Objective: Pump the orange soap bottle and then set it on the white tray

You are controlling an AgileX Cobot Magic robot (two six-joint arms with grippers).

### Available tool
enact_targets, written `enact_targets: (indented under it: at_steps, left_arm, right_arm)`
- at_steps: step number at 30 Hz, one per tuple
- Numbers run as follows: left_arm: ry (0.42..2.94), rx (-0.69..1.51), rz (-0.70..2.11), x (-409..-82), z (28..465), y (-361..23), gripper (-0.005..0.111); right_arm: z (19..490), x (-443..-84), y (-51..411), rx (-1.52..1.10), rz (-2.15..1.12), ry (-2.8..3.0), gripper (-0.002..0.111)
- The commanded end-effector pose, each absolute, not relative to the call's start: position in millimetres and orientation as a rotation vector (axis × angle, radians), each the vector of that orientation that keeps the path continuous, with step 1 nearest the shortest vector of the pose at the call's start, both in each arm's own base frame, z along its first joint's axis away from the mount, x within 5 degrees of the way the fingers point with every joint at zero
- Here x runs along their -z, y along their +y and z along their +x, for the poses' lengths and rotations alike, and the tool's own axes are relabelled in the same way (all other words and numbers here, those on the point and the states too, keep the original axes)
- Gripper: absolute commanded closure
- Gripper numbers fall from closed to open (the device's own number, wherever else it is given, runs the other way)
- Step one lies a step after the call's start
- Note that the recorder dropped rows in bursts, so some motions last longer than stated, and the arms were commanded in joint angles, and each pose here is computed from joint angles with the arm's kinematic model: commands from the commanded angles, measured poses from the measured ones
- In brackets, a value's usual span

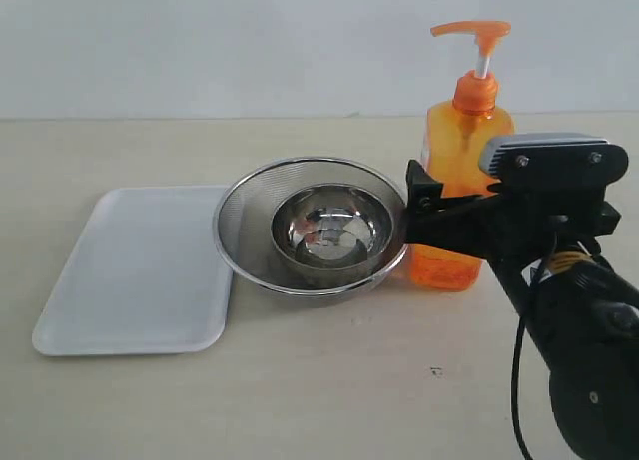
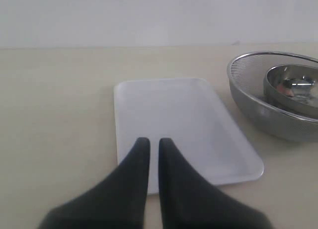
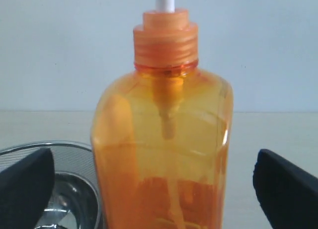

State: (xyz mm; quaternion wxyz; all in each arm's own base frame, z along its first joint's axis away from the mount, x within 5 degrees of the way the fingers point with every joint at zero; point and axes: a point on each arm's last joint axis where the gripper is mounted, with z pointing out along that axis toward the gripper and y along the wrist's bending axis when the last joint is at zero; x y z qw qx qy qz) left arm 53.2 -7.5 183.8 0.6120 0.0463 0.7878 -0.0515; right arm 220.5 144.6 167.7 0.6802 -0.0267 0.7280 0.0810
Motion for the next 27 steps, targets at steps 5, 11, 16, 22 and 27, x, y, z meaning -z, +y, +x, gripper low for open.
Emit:
enact_targets:
  at_steps: [5,11,16,22,27]
  left_arm:
    - [1.812,0.120,0.102,-183.4,53.3,-7.4,0.100]
    - [1.812,0.120,0.102,-183.4,53.3,-7.4,0.100]
    - [1.812,0.120,0.102,-183.4,53.3,-7.4,0.100]
    - [1.812,0.120,0.102,-183.4,53.3,-7.4,0.100]
    - [1.812,0.120,0.102,-183.4,53.3,-7.4,0.100]
  right_arm:
    - [238.2,-157.1,153.8,-0.149,-0.084,1.635,0.004]
    - [252.2,-148.1,157.3,-0.100,-0.101,1.643,0.004]
    - [260.5,-147.3,153.2,-0.090,-0.099,1.636,0.004]
    - [266.0,-147.9,146.1,-0.083,-0.101,1.629,0.004]
    - [266.8,-148.6,146.3,-0.082,-0.095,1.627,0.004]
